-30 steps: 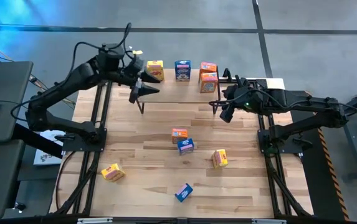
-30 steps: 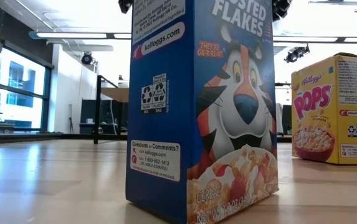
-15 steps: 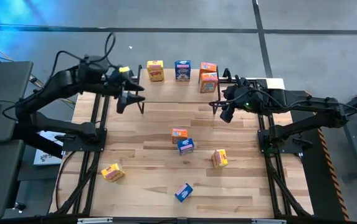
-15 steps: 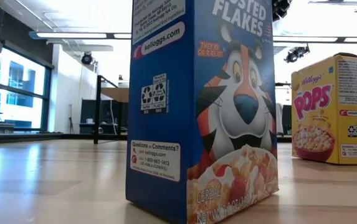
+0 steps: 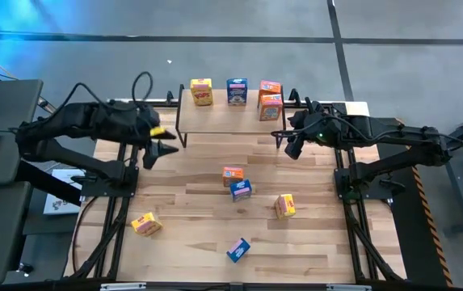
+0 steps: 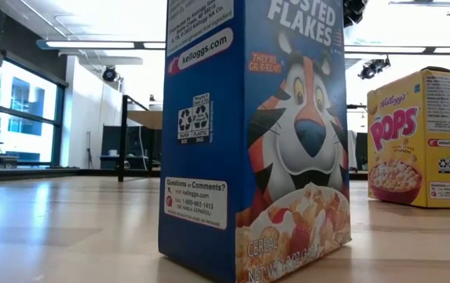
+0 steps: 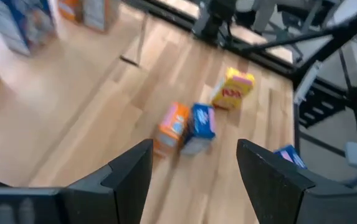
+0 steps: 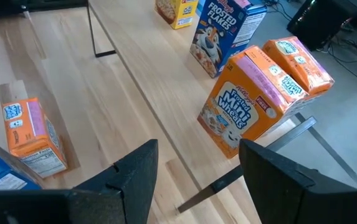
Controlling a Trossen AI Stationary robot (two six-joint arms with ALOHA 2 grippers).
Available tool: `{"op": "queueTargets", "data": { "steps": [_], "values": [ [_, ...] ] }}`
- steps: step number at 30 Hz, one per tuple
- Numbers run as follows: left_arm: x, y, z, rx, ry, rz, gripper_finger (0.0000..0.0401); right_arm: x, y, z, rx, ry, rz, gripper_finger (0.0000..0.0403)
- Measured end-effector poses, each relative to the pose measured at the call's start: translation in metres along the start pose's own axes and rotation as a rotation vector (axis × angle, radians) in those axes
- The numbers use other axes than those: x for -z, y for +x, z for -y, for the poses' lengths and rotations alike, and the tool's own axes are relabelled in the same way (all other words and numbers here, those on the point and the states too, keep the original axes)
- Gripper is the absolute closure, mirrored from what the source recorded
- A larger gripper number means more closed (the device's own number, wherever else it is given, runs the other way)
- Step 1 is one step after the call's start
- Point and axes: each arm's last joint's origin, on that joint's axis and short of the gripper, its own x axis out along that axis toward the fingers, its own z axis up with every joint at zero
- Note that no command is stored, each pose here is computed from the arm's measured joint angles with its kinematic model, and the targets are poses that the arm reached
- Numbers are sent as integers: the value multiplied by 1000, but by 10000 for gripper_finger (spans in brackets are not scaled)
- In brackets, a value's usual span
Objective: Stack cereal on shelf
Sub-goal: Put the left yellow cereal box on the shelf aligned with the other yellow cereal box
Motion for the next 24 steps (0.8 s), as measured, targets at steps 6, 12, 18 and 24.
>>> {"op": "queueTargets", "data": {
  "steps": [6,12,18,24],
  "values": [
    [14,-1,13,9,-35,-91,178,0,0,0,-2,25,1,185],
    [29,-4,20,-63,-93,-150,178,0,0,-1,-19,30,-1,185],
    [38,-5,33,-36,-90,-182,178,1,0,-1,-46,42,-12,185],
    [53,-3,42,-94,-101,-271,178,1,0,-1,-50,71,-14,185]
  ]
}}
